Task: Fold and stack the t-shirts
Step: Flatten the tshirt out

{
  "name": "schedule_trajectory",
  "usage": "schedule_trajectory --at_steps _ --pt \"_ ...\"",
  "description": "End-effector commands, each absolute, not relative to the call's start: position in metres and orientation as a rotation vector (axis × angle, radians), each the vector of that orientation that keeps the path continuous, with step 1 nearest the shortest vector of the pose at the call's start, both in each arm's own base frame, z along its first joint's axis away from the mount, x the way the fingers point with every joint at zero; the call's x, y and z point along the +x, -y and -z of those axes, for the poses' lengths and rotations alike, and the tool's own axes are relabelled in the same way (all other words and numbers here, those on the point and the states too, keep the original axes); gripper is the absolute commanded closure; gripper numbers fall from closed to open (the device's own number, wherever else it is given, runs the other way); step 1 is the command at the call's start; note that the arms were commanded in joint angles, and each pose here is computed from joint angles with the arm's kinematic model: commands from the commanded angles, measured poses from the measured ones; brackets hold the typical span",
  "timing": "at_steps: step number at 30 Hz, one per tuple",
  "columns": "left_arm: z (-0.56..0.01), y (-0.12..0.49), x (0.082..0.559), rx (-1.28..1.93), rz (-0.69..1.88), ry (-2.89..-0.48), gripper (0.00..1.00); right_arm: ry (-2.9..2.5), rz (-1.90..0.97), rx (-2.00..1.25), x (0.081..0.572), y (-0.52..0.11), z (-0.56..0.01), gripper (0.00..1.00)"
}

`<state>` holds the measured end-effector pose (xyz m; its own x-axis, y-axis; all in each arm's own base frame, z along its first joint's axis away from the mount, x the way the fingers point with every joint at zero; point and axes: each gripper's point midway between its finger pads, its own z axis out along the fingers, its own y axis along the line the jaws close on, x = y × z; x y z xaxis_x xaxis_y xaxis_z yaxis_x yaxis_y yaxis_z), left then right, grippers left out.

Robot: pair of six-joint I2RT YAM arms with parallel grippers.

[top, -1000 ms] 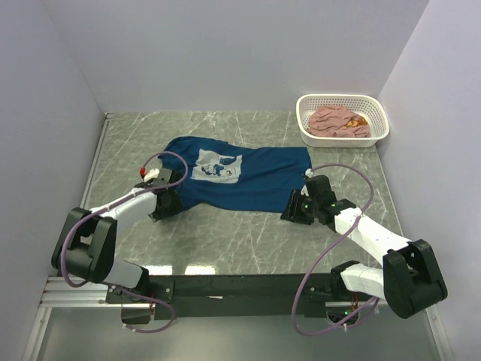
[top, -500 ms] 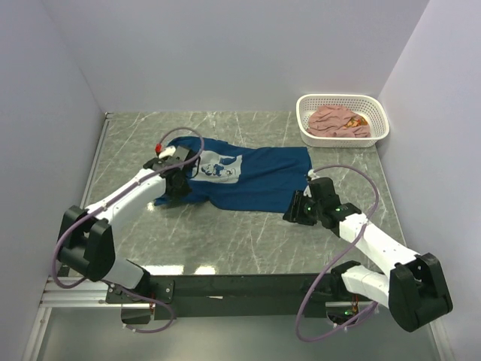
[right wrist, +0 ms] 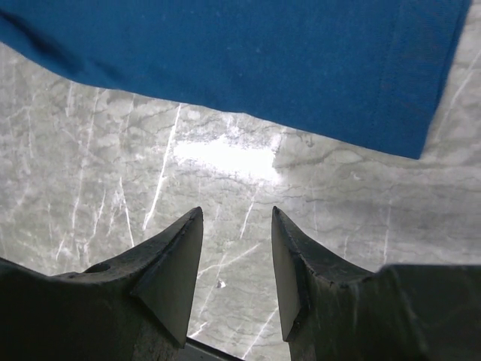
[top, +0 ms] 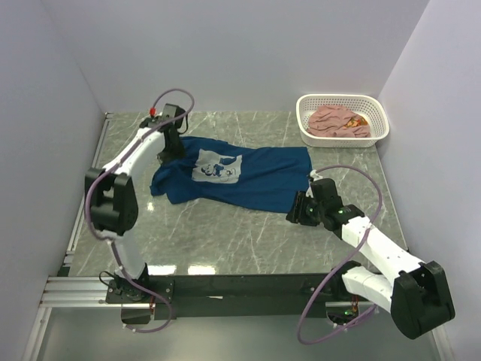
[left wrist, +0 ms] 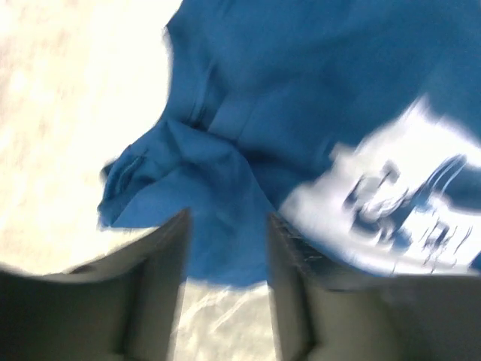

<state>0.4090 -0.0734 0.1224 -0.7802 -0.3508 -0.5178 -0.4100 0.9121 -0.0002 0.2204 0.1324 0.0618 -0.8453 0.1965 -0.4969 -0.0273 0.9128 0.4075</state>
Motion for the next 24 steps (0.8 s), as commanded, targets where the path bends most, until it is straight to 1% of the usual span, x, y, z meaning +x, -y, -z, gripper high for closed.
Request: schedule_trajectory --at_steps 1,4,5,6,7,8,9,10,11,12,13,16,19,20,21,24 --pt "-0.134 0.08 0.459 -0.51 -0.071 -2.466 0.45 -2.504 -0.501 0.11 0.22 -0.126 -0.064 0.51" --pt "-0.133 0.084 0.47 -0.541 -0.015 -2.454 0.36 -2.495 -0.502 0.114 0.218 -0.125 -0.067 0.51" --pt "-0.123 0.086 0.461 -0.545 0.001 -2.477 0.33 -2.48 -0.509 0.115 0.218 -0.125 -0.07 0.51" --pt "-0.138 0.086 0.456 -0.551 0.035 -2.439 0.31 -2.476 -0.513 0.111 0.218 -0.125 -0.071 0.51" --pt "-0.143 0.087 0.456 -0.569 0.074 -2.393 0.24 -2.468 -0.518 0.114 0.218 -0.125 -0.073 0.51" --pt "-0.126 0.081 0.438 -0.586 0.063 -2.423 0.21 -2.461 -0.524 0.113 0.218 -0.126 -0.074 0.51" --pt "-0.145 0.077 0.43 -0.598 0.095 -2.368 0.19 -2.456 -0.533 0.106 0.218 -0.127 -0.075 0.51" --pt "-0.149 0.067 0.43 -0.642 0.119 -2.321 0.15 -2.454 -0.548 0.1 0.217 -0.129 -0.076 0.51" --pt "-0.131 0.065 0.412 -0.657 0.151 -2.362 0.15 -2.454 -0.554 0.099 0.217 -0.129 -0.076 0.51" --pt "-0.143 0.058 0.407 -0.667 0.191 -2.314 0.15 -2.451 -0.56 0.097 0.217 -0.13 -0.076 0.51" --pt "-0.14 0.042 0.405 -0.707 0.197 -2.293 0.14 -2.457 -0.571 0.092 0.215 -0.132 -0.075 0.51" --pt "-0.132 0.02 0.402 -0.687 0.228 -2.269 0.15 -2.455 -0.593 0.09 0.214 -0.134 -0.072 0.51" --pt "-0.127 0.012 0.414 -0.605 0.303 -2.285 0.21 -2.451 -0.623 0.09 0.212 -0.137 -0.072 0.52" --pt "-0.131 0.009 0.422 -0.578 0.309 -2.278 0.21 -2.449 -0.633 0.086 0.212 -0.139 -0.073 0.52" --pt "-0.121 0.009 0.427 -0.554 0.313 -2.307 0.21 -2.449 -0.635 0.085 0.211 -0.139 -0.072 0.52" --pt "-0.118 0.009 0.44 -0.395 0.334 -2.316 0.19 -2.443 -0.639 0.077 0.21 -0.139 -0.074 0.52"
